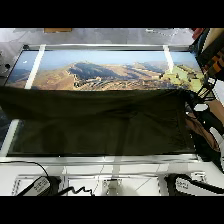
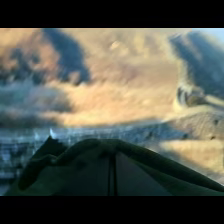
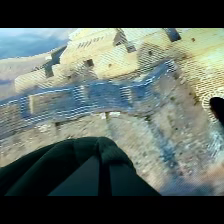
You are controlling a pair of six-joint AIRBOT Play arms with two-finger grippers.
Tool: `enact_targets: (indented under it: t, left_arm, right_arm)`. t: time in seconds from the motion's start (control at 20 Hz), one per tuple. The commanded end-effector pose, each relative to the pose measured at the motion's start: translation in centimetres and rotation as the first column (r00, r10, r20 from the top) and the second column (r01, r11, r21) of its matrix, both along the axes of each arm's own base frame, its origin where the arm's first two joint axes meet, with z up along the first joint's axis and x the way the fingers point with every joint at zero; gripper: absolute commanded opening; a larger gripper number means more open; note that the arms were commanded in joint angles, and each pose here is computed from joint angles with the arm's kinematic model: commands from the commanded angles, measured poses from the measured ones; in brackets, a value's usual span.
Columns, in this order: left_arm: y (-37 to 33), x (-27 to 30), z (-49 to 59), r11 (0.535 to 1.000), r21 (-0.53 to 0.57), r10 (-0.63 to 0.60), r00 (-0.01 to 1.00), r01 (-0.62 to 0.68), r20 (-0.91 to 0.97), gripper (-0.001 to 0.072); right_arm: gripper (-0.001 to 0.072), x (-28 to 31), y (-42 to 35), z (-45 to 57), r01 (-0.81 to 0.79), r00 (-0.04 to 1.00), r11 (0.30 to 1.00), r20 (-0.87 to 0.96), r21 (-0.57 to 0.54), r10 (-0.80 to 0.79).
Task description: Fold the clothes and pants, and hang the long-sleeved shirts on hangers.
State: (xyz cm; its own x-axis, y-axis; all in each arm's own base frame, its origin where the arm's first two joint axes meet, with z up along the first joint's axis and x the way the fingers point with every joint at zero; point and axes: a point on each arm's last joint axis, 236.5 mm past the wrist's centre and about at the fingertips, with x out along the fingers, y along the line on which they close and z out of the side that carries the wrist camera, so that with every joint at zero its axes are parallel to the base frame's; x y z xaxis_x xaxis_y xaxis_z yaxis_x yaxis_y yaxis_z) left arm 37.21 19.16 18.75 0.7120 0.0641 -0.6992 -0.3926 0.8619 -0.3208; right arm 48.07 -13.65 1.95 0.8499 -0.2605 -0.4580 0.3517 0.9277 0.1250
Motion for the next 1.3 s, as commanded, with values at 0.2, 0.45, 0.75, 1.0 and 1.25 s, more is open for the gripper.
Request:
enact_targets:
  t: [0.2,0.45,0.75,1.0,1.25]
  left_arm:
    - [-1.0,12.8,-13.1,0.815,-0.577,0.11,0.991,-0.045,0.078,0.0013]
    - [-0.1,19.6,-14.2,0.823,-0.568,0.213,0.93,-0.005,0.3,0.0015]
    - [1.6,21.4,-14.3,0.886,-0.456,0.269,0.896,-0.086,0.354,0.0067]
    - [0.9,20.4,-16.5,0.96,-0.278,0.102,0.947,-0.013,0.305,0.0712]
    - [-2.2,17.1,-21.0,0.963,-0.242,-0.099,0.991,0.119,0.093,0.0685]
  right_arm:
    - [0.0023,0.0,0.0,-2.3,-0.001,0.999,1.0,-0.045,0.012,0.001]
    - [0.0023,0.0,0.0,-3.3,0.0,0.998,1.0,-0.065,0.017,0.001]
    - [0.0023,0.0,0.0,-3.4,0.001,0.998,1.0,-0.066,0.017,0.0]
    - [0.0023,0.0,0.1,-3.5,-0.004,0.998,1.0,-0.07,0.021,0.005]
    - [0.0024,0.0,0.2,-3.6,-0.006,0.997,1.0,-0.072,0.023,0.007]
